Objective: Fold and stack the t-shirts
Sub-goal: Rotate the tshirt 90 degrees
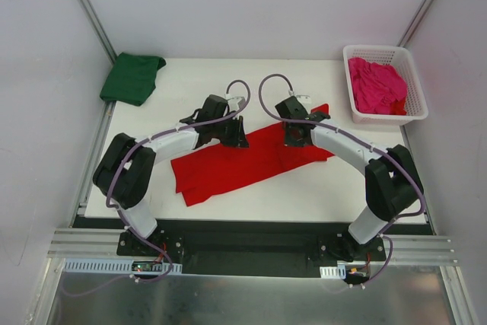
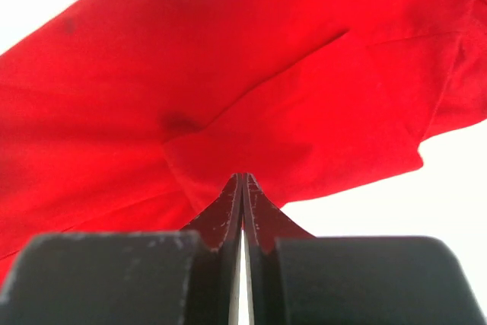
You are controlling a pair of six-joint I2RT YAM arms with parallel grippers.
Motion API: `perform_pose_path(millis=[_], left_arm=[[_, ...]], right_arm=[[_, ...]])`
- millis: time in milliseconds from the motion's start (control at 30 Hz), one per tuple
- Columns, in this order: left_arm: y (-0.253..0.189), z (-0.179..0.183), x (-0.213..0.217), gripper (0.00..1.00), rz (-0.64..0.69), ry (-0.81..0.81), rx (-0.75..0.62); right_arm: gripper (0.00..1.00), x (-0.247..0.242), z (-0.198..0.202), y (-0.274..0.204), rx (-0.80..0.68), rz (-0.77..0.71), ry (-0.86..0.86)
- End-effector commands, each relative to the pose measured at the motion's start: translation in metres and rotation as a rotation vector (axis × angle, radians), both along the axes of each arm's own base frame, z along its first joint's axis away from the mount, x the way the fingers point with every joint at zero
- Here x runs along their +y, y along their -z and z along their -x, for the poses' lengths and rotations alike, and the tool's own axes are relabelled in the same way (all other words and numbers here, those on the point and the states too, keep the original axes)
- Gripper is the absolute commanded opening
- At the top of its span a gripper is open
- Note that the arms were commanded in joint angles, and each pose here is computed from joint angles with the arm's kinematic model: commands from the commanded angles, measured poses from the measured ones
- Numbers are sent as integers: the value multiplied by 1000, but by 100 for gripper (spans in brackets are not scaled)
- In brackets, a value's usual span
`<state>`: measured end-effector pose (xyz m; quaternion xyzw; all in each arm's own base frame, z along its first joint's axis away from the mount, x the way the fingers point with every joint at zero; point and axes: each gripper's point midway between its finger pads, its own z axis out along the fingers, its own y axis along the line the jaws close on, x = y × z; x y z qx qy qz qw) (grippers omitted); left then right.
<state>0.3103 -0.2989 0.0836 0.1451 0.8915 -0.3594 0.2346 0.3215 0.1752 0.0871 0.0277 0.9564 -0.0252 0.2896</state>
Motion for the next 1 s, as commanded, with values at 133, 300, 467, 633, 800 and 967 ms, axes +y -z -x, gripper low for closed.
perform_pose_path(millis=[133,300,467,633,800,967], left_arm=[[-22,15,20,0,-63,1,-55],[-12,20,46,0,-166,-61,-55],[9,24,55,0,-243,-74,23],[26,30,66,0,-316,-87,86],[37,40,79,0,-381,-103,132],[50,54,89,0,-436,-102,195]], right_arm=[[2,-13,-16,21,21,16,37],[2,-7,-20,41,58,-5,34],[2,-4,-24,52,89,-32,35],[2,-4,-24,57,115,-60,38],[2,-2,-24,63,141,-85,32],[2,5,-29,67,165,-115,19]])
